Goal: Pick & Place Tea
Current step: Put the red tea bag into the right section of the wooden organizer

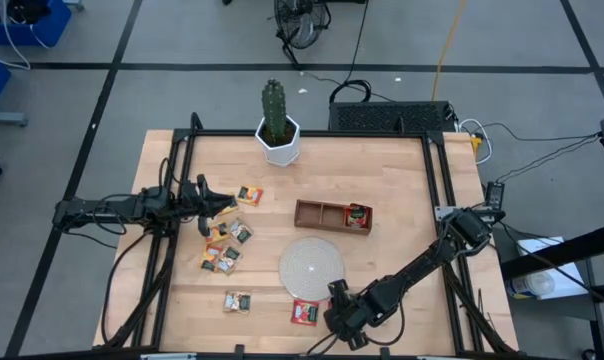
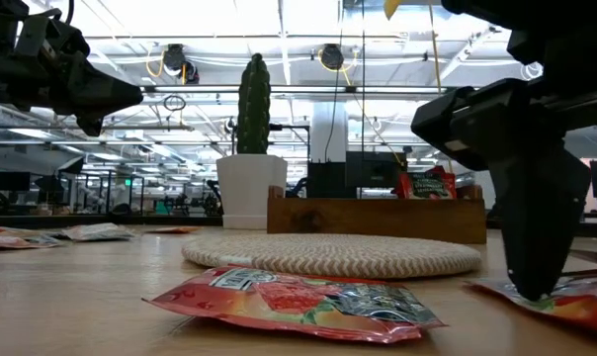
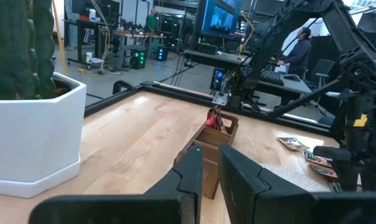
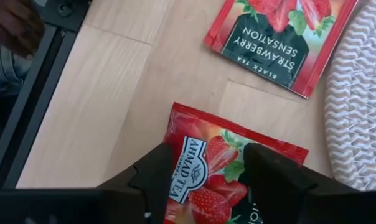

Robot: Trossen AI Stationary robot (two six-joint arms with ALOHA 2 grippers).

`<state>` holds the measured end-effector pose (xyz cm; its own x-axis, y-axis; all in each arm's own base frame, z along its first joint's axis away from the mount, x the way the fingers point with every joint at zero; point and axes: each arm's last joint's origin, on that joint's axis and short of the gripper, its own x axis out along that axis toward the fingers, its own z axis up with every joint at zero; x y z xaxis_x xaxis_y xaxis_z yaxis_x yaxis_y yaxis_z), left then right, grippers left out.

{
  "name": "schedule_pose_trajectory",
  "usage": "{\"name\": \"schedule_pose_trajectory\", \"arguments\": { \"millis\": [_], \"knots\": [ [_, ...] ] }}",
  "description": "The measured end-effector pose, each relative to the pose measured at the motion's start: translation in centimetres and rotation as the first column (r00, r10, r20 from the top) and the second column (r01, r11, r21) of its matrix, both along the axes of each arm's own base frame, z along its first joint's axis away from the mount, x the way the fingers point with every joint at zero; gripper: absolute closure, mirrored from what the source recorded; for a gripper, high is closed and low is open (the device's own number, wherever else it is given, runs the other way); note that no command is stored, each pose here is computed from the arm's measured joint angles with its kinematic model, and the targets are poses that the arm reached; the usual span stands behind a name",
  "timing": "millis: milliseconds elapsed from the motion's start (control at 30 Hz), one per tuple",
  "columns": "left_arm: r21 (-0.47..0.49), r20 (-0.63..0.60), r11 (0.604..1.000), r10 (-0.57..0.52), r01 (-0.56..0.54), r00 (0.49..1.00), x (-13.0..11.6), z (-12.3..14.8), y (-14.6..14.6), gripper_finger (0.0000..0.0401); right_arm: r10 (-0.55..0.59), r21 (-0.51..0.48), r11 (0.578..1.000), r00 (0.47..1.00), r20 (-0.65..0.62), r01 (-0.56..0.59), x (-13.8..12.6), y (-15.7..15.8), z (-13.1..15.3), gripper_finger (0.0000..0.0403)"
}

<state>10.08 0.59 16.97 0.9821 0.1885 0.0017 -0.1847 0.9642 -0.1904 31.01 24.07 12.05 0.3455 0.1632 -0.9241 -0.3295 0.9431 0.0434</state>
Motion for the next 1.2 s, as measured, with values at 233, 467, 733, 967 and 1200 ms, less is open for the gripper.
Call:
{"name": "schedule_pose_trajectory", "arguments": {
  "millis": [233, 467, 733, 967, 1200],
  "knots": [
    [0.000, 0.000, 1.000, 0.000, 0.000, 1.000, 0.0, 0.0, 0.0, 0.0350, 0.005, 0.008, 1.000, 1.000, -0.010, -0.005, -0.1, 0.1, -0.1, 0.0319],
    [0.000, 0.000, 1.000, 0.000, 0.000, 1.000, 0.0, 0.0, 0.0, 0.0350, 0.042, -0.005, 0.999, 0.999, -0.002, -0.042, -0.1, 0.1, 0.0, 0.0391],
    [0.000, 0.000, 1.000, 0.000, 0.000, 1.000, 0.0, 0.0, 0.0, 0.0350, 0.067, -0.042, 0.997, 0.990, 0.123, -0.062, -1.2, 0.2, 3.9, 0.0399],
    [0.000, -0.001, 1.000, 0.000, 0.000, 1.000, 0.0, 0.0, 0.0, 0.0350, 0.046, -0.264, 0.964, 0.961, 0.272, 0.029, -2.8, -1.5, 8.4, 0.0400],
    [0.000, 0.000, 1.000, 0.000, 0.000, 1.000, 0.0, 0.0, 0.0, 0.0350, 0.038, -0.646, 0.748, 0.963, 0.267, 0.150, -2.6, -6.1, 9.3, 0.0402]
  ]
}}
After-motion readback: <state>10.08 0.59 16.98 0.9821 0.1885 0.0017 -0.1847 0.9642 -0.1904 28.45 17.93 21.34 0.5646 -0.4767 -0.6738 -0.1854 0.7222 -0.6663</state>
